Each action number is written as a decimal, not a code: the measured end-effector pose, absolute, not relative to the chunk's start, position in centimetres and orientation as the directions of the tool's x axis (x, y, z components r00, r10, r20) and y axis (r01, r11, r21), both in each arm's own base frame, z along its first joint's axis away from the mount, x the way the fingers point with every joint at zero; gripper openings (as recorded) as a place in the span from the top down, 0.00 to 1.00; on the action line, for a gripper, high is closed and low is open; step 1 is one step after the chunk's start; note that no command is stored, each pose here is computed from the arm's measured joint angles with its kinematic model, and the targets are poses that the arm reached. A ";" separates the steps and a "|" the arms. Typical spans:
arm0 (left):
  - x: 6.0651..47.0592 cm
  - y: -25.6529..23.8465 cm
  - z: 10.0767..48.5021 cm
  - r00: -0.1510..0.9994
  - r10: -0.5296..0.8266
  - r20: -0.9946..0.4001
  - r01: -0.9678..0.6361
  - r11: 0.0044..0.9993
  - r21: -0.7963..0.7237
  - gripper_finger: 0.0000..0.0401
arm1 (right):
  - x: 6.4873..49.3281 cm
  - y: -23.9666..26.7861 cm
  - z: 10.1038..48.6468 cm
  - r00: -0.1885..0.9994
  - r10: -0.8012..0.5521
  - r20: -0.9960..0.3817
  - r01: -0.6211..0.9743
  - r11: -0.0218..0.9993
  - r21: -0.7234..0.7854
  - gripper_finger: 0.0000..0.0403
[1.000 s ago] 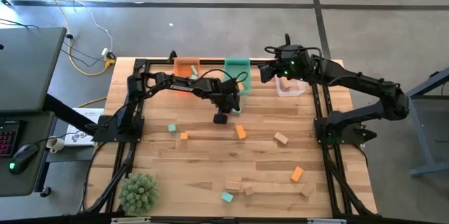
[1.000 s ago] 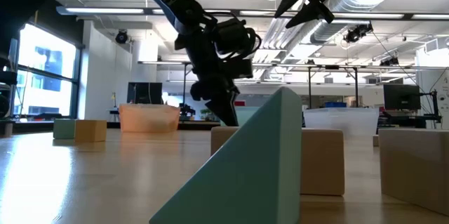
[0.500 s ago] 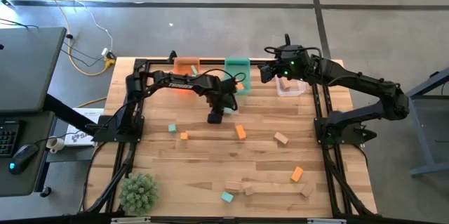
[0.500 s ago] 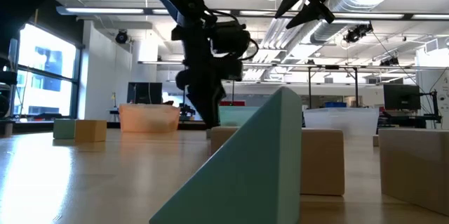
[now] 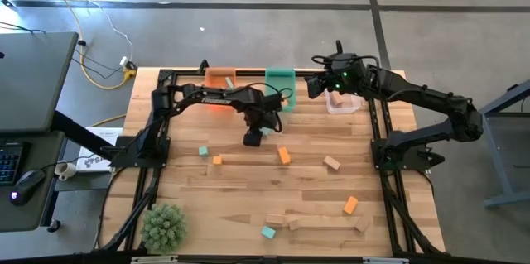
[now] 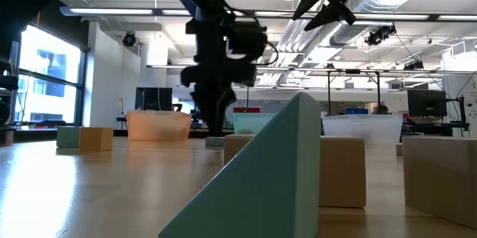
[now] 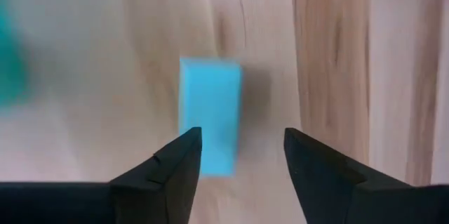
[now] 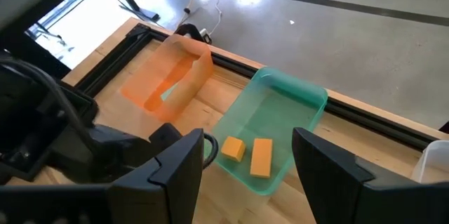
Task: Sort & place blocks by color
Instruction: Put the light blue block into the orange bin, then put the brown block into the transparent bin
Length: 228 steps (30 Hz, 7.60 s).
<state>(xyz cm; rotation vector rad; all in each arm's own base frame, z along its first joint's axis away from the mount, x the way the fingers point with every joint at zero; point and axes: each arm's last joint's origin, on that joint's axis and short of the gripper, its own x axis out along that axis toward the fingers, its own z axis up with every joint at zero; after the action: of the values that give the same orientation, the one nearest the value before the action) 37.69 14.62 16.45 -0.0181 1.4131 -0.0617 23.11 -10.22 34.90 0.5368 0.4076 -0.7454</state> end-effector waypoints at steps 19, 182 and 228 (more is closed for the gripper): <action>38.5 15.4 14.8 0.131 -0.018 -0.991 0.076 0.997 -0.008 0.39 | 23.0 -10.2 34.7 0.657 -0.519 -0.547 0.733 0.610 0.301 0.49; 27.2 3.8 39.5 0.292 0.272 -0.917 -0.661 0.750 0.012 0.46 | 30.3 21.1 17.6 0.459 0.303 -0.835 -0.391 0.913 0.116 0.40; 26.7 6.6 39.5 0.243 0.365 -0.899 -0.689 0.717 0.105 0.46 | 30.3 21.4 14.9 0.425 0.198 -0.883 -0.246 0.964 0.098 0.75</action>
<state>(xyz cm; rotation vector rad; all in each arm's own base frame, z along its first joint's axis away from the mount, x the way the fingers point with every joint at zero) 26.65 6.63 39.49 -0.3433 1.1095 0.7395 30.30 21.41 14.88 -0.0490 1.0971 0.2782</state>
